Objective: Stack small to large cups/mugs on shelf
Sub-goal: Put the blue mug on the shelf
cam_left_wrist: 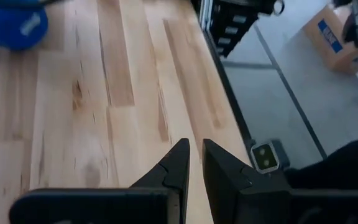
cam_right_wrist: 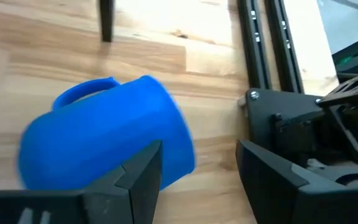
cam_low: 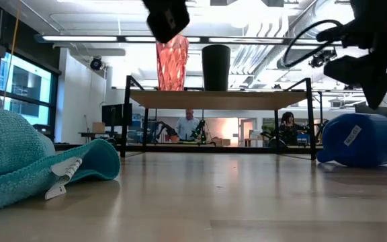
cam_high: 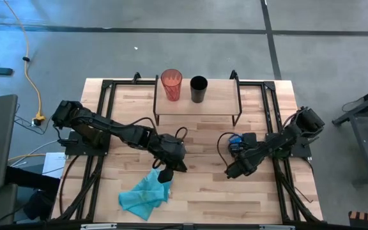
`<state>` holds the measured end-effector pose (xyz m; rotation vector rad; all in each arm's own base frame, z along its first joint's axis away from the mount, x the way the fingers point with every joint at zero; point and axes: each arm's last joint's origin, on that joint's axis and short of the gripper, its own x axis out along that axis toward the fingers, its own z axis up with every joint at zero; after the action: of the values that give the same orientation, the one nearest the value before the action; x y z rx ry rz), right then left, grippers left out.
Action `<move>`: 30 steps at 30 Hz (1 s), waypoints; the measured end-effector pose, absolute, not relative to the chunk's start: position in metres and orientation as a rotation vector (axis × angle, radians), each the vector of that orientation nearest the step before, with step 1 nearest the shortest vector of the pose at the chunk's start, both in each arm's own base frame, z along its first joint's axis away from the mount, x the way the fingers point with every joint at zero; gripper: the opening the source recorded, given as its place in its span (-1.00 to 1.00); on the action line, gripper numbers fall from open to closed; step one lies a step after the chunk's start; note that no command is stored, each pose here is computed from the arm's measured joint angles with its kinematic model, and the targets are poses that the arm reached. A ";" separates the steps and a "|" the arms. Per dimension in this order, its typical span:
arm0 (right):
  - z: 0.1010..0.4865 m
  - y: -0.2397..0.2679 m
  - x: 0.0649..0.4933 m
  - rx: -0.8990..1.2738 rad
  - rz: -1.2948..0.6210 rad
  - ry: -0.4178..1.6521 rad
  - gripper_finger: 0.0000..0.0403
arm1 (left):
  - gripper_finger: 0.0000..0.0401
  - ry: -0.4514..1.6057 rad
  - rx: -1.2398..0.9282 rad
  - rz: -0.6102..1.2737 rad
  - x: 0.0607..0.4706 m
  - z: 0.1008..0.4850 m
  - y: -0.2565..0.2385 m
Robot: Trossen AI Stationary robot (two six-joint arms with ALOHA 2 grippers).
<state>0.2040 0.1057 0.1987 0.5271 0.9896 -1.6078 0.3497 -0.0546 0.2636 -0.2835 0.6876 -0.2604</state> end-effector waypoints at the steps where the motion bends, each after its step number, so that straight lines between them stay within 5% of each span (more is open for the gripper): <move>1: 0.199 0.104 0.201 0.532 -1.609 0.985 -0.03 | -0.84 0.676 -0.282 -0.257 0.351 0.267 -0.055; 30: 0.210 0.057 0.129 0.948 -1.231 0.672 -0.03 | -0.84 0.585 -0.306 -0.150 0.358 0.290 -0.053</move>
<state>0.1291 0.0571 0.2105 0.9483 0.6716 -1.2315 0.3582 -0.0525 0.2899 -0.3056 0.5846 -0.1504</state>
